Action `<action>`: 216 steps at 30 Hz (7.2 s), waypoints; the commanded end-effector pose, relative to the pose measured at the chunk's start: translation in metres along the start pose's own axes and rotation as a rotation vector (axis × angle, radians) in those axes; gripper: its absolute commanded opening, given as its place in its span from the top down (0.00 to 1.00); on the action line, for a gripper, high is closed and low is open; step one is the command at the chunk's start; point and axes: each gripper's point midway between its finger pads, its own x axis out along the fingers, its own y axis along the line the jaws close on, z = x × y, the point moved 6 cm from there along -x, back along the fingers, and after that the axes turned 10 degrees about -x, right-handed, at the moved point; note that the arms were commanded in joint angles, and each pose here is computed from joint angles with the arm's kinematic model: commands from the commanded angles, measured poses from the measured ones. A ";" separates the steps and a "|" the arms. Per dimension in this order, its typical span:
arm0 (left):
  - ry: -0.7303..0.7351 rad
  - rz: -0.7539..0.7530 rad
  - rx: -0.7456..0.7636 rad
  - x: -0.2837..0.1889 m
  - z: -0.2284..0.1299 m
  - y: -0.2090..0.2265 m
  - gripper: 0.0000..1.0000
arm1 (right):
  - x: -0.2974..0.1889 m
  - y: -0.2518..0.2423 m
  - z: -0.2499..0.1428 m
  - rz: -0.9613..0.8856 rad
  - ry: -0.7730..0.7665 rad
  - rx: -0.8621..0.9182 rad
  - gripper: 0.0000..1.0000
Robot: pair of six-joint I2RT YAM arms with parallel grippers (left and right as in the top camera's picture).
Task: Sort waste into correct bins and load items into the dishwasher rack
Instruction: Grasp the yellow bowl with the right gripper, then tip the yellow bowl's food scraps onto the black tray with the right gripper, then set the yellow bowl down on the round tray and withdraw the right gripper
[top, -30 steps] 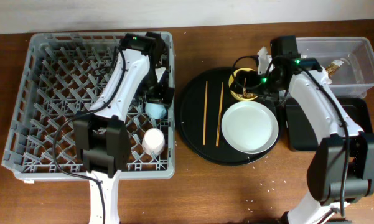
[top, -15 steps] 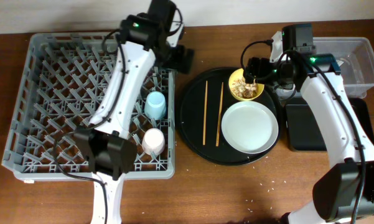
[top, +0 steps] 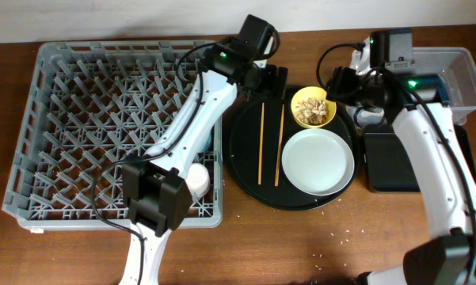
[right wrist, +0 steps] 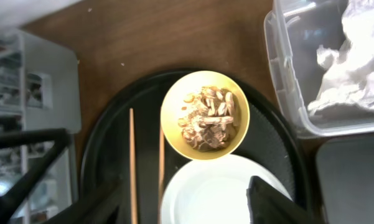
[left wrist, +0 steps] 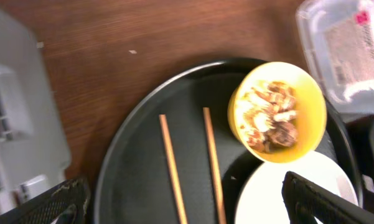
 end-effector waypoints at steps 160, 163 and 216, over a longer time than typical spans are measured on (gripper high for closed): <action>-0.085 0.221 -0.275 -0.109 0.038 0.134 0.01 | 0.149 0.052 -0.046 -0.179 0.039 -0.439 0.96; -0.085 0.221 -0.275 -0.109 0.038 0.134 0.01 | 0.168 0.050 -0.051 -0.183 0.052 -0.466 0.96; 0.036 0.061 -0.288 -0.106 0.022 0.114 0.01 | -0.059 -0.085 -0.045 -0.086 0.104 0.079 0.29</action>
